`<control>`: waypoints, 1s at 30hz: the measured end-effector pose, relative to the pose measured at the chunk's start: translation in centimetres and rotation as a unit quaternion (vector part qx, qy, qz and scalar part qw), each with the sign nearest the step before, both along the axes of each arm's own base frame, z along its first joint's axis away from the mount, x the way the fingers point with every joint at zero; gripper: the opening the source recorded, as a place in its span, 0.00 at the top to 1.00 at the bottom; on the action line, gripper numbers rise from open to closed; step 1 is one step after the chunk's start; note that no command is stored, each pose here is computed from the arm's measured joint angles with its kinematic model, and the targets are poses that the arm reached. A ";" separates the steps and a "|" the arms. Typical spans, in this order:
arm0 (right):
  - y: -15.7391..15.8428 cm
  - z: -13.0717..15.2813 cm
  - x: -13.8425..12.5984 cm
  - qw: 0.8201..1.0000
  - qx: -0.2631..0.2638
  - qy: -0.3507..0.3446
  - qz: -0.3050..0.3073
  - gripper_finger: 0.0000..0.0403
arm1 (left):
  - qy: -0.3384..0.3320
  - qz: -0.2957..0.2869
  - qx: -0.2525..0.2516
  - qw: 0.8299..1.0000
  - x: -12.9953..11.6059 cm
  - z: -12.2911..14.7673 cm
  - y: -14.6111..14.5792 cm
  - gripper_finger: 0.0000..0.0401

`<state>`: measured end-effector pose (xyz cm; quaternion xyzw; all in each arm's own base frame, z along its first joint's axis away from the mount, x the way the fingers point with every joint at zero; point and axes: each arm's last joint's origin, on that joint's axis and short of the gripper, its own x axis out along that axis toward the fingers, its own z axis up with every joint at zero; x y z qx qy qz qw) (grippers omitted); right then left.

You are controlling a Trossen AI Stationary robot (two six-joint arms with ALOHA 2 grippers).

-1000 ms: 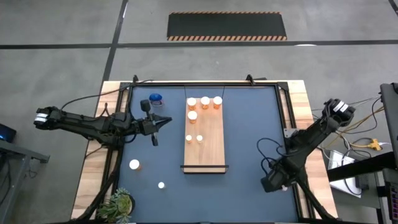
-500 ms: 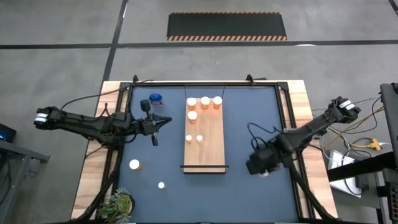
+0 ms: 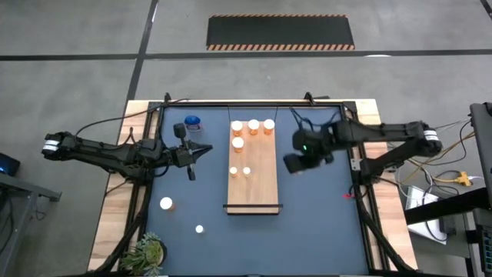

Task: Pick and place medicine bottles onto shelf by color
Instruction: Put the small pink pill bottle on the shelf

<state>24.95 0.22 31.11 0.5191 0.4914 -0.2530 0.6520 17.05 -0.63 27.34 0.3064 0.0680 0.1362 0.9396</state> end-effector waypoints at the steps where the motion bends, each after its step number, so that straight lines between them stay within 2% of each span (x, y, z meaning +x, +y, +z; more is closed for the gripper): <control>1: -0.6 0.5 0.5 1.000 -0.012 -0.012 0.006 0.73 | 0.000 0.000 0.000 1.000 0.0 0.0 0.0 0.99; 5: -2.3 1.3 3.2 0.998 -0.044 -0.026 0.045 0.73 | 0.000 0.000 -0.001 1.000 0.0 0.0 0.0 0.99; 13: -4.4 -0.7 8.5 0.983 -0.033 0.077 0.161 0.73 | 0.000 0.000 -0.001 1.000 0.0 0.0 0.0 0.99; 18: -4.9 -2.5 11.5 0.969 -0.038 0.099 0.225 0.73 | -0.001 0.000 -0.002 1.000 0.0 0.0 0.0 0.99; 26: -5.6 -4.2 14.6 0.960 -0.036 0.105 0.257 0.73 | -0.001 0.000 -0.004 1.000 0.0 0.0 0.0 0.99; 30: -5.6 -5.1 15.5 0.958 -0.016 0.105 0.265 0.73 | -0.001 0.000 -0.004 1.000 0.0 0.0 0.0 0.99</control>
